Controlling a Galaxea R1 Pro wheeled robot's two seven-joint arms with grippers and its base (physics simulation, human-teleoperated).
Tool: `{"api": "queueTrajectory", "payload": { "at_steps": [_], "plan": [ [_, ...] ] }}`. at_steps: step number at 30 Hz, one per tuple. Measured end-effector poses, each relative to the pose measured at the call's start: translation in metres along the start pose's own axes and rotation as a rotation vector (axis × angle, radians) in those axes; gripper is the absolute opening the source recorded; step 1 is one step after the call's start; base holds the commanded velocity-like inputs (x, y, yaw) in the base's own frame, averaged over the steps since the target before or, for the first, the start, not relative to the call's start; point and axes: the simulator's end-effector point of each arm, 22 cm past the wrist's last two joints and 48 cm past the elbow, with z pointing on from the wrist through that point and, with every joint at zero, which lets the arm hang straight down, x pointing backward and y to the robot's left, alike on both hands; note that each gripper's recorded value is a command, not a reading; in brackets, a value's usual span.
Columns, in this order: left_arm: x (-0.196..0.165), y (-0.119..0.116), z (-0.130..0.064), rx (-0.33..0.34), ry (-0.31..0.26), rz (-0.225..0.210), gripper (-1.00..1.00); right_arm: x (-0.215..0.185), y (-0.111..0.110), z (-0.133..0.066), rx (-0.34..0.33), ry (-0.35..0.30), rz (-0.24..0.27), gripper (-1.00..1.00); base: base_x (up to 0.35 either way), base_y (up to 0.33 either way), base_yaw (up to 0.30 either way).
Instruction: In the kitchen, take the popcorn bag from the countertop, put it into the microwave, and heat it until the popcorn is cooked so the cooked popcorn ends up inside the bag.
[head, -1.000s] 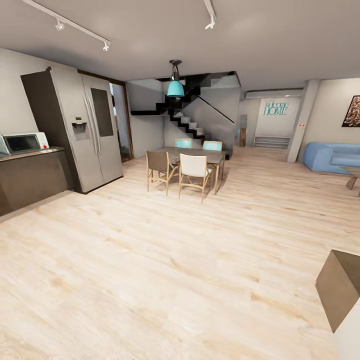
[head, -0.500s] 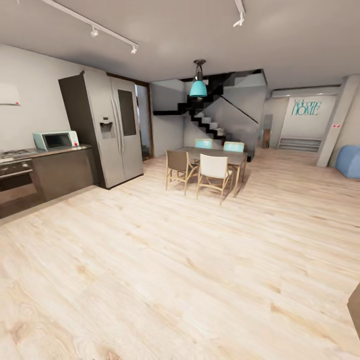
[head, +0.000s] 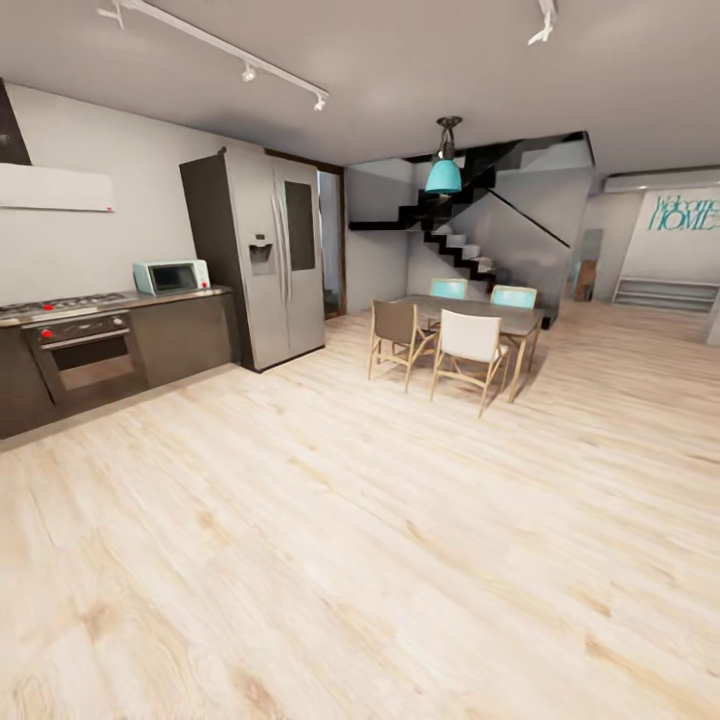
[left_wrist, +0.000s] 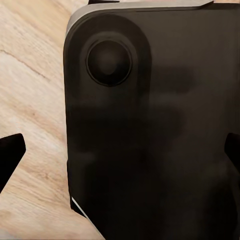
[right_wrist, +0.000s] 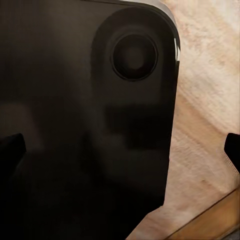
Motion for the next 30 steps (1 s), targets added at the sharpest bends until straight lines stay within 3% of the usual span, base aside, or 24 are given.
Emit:
{"api": "queueTrajectory", "payload": {
  "at_steps": [18,30],
  "plan": [
    [-0.0004,0.0,0.0,0.0,-0.001,0.001,1.0,-0.0001,-0.0002,0.0,0.0,-0.001,0.0,1.0,0.002,0.0,0.268],
    [0.0,0.0003,-0.0001,0.0,-0.001,0.002,1.0,0.0,-0.0008,-0.0001,0.0,-0.001,-0.001,1.0,0.248,0.0,0.026]
  ]
}}
